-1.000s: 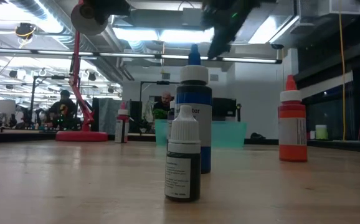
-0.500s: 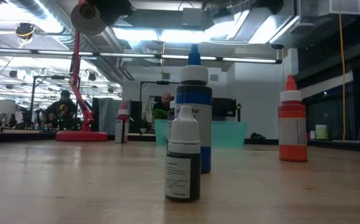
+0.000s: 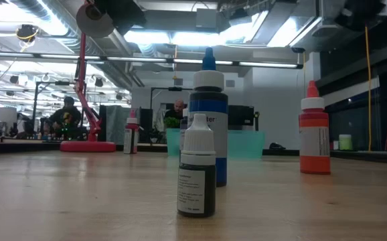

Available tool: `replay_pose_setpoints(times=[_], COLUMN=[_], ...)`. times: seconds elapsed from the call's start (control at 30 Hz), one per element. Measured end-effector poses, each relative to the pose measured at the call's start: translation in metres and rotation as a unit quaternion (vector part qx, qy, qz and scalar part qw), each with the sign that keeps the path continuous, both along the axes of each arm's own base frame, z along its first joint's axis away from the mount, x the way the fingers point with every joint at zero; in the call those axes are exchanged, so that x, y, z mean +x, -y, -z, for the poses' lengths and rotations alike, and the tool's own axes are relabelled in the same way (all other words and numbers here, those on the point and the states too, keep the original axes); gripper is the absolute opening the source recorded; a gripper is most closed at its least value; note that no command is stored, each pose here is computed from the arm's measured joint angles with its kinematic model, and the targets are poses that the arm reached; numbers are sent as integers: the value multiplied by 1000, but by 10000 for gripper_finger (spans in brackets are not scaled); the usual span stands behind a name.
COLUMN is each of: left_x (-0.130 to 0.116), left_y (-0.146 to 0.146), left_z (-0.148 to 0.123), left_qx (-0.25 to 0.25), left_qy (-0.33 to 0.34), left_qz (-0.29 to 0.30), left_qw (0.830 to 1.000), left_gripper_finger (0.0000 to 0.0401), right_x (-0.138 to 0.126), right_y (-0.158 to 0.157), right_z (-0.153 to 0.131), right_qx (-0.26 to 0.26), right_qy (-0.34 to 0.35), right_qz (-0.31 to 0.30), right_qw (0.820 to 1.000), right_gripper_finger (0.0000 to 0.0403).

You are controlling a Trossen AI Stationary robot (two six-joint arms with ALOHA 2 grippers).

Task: Pick & Place food coloring
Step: Put the small red food coloring bottle into the green bin

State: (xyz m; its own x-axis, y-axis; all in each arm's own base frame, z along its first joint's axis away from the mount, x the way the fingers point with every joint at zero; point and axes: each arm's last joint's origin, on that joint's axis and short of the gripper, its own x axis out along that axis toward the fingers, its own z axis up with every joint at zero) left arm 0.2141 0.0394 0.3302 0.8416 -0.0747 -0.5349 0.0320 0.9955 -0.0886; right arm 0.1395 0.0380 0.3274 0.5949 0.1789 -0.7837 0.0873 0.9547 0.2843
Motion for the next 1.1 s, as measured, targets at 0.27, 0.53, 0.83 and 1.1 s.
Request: replay_pose_setpoints(times=[0.27, 0.53, 0.83, 1.1], left_x=[0, -1, -1, -3], left_y=[-2, -6, -8, -7], left_z=[0, 0, 0, 3], left_qx=[-1, -1, -6, -7], left_qy=[-4, -4, -5, -22], left_qz=[-33, -43, -50, -47], left_qw=[999, 999, 999, 999], left_gripper_finger=[82, 82, 82, 82], right_x=[-4, -12, 0, 14], right_y=[-47, -55, -65, -74], right_z=[64, 112, 134, 151], right_qx=[70, 83, 127, 120], right_qy=[-65, -94, -56, -61], right_qz=[13, 58, 43, 56], right_qw=[995, 990, 989, 989], right_gripper_finger=[111, 111, 115, 208])
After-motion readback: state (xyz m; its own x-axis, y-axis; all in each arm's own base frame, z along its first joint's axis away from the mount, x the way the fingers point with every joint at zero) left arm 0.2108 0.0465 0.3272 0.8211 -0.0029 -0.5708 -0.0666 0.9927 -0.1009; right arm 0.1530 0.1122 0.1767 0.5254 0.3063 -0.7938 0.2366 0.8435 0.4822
